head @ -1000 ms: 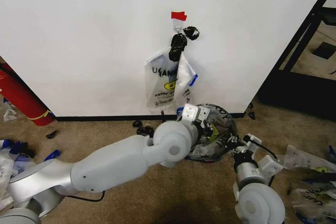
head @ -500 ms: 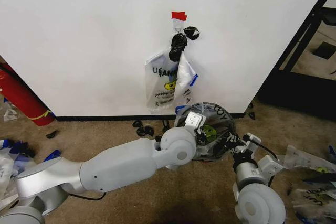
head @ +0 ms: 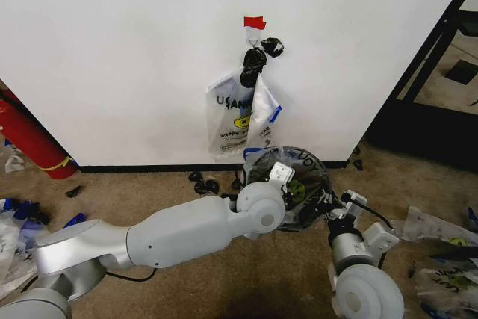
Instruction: Pick up the garbage bag from the wall and place it over the trash bin.
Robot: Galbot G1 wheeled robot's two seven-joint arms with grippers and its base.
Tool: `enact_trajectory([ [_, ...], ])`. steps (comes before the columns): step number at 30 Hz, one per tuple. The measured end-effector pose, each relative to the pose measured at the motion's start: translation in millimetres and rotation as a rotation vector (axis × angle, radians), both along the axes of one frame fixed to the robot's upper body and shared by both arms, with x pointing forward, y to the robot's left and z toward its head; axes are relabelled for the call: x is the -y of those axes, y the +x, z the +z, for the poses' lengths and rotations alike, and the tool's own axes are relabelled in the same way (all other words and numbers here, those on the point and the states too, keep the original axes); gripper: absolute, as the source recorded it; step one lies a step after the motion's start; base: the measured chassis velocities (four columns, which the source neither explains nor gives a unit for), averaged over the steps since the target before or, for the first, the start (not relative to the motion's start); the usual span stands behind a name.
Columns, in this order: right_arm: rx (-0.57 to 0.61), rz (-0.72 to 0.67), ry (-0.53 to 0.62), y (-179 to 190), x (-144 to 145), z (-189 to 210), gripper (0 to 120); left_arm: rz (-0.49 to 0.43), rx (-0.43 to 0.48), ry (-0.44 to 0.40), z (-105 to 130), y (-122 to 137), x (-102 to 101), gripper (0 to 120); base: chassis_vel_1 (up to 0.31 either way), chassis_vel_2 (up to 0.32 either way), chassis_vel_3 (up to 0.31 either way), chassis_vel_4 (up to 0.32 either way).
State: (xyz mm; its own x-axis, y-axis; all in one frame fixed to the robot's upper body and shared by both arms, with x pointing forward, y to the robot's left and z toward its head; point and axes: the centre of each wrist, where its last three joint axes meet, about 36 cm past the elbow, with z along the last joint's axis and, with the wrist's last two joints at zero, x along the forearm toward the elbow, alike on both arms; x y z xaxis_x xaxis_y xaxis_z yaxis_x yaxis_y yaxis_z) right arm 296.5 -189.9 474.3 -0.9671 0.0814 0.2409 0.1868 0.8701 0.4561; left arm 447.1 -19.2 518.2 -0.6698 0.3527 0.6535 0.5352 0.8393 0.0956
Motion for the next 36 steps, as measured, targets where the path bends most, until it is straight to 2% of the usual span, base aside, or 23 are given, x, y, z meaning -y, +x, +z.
enact_trajectory([
  [23,0.008,0.022,-0.001,-4.1,-1.7,0.9,1,0.015,-0.021,0.041,-15.8,13.9,10.5,0,0.000,0.000,0.000,0.000],
  [36,0.018,0.044,-0.001,-7.8,-3.8,2.3,1,0.038,-0.019,0.067,-27.7,20.6,5.0,0,0.000,0.000,0.000,0.000],
])
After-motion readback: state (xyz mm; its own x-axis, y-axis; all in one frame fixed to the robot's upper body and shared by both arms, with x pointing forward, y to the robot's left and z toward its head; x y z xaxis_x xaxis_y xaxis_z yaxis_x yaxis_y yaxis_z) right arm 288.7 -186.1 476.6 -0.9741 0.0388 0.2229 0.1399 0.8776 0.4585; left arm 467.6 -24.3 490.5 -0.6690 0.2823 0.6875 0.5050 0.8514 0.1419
